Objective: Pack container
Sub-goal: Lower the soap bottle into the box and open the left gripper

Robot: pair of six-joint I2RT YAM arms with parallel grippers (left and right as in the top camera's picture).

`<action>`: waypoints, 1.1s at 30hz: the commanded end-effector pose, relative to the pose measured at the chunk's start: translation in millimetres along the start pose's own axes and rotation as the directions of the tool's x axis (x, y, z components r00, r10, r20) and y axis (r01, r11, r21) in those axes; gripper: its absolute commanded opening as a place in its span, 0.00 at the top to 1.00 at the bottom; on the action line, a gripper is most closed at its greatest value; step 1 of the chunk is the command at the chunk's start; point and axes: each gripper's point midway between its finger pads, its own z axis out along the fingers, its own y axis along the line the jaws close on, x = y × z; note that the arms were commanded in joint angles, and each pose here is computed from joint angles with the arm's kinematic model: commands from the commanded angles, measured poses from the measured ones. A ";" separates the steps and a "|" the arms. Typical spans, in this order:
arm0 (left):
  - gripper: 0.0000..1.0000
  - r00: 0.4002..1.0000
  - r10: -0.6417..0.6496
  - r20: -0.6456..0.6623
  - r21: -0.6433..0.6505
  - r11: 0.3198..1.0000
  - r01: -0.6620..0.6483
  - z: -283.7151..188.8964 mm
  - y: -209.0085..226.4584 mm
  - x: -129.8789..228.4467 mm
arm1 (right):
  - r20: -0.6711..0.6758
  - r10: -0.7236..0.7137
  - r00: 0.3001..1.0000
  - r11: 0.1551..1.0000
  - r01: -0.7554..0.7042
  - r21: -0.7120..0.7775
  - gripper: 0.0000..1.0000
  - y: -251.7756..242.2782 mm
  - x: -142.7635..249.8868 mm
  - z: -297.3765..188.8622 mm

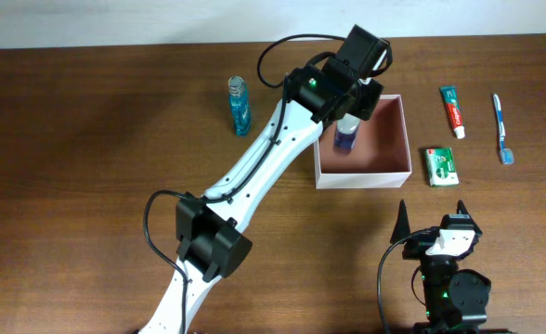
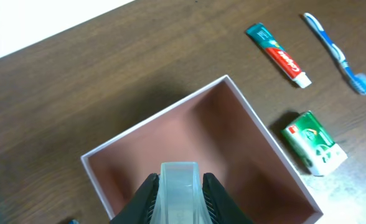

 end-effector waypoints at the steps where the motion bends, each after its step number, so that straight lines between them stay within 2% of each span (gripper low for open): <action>1: 0.83 0.998 -0.016 0.063 -0.087 0.996 0.021 -13.4 16.0 -17.0 | -0.004 0.000 1.000 1.000 0.001 0.012 0.01 -1.4 2.2 -0.1; 13: 0.83 0.999 -0.037 0.035 -0.132 0.990 0.041 25.6 40.1 -4.5 | -0.004 0.000 1.000 1.000 0.001 0.012 0.01 -1.4 2.2 -0.1; 21: 0.82 0.998 -0.061 0.029 -0.157 0.986 0.064 35.6 62.1 -1.9 | -0.004 0.000 1.000 1.000 0.001 0.012 0.01 -1.4 2.2 -0.1; 33: 0.81 0.989 -0.150 0.022 -0.144 0.978 0.151 48.9 63.0 5.7 | -0.004 0.000 1.000 1.000 0.000 0.012 0.01 -1.4 2.1 -0.1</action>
